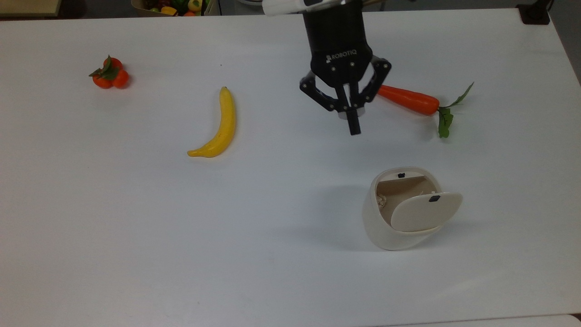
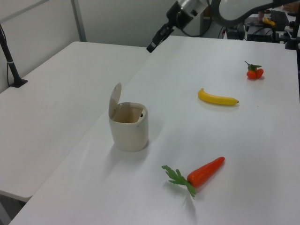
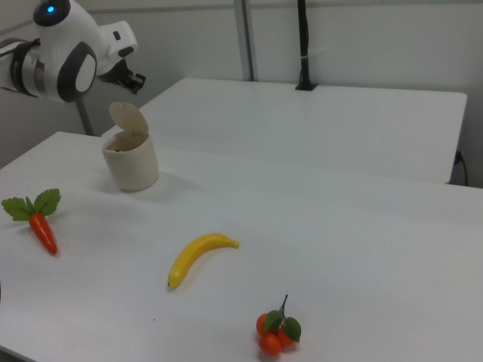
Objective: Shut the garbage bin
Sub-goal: 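Move the gripper toward the cream bin, passing over the carrot, then lower the gripper to the raised lid of the cream bin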
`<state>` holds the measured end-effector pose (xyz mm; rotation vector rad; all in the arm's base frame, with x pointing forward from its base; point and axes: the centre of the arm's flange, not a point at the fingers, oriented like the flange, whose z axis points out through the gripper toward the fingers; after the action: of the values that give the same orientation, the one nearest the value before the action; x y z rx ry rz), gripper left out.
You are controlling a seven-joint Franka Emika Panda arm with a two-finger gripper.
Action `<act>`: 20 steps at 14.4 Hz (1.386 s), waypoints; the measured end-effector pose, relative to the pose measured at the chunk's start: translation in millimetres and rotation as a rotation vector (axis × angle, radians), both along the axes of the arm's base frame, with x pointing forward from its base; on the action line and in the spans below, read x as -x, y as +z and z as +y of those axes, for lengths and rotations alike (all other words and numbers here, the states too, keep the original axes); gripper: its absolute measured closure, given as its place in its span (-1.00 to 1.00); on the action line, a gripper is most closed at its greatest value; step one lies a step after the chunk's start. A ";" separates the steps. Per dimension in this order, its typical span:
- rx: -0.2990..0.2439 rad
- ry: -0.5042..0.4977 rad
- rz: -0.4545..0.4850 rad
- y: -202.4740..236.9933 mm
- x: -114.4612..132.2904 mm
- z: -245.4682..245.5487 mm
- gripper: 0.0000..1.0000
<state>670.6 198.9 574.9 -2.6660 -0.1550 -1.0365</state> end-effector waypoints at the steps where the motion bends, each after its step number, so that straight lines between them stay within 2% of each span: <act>1: -0.011 -0.001 -0.019 -3.3 -3.2 6.8 0.99; 6: -0.066 0.001 -0.130 -34.7 -25.2 45.4 0.99; 13: -0.106 0.001 -0.256 -76.8 -36.1 73.1 0.99; 20: -0.109 -0.009 -0.263 -116.6 -53.4 77.3 0.99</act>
<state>723.9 276.3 458.3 -2.4282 -0.1343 -1.3549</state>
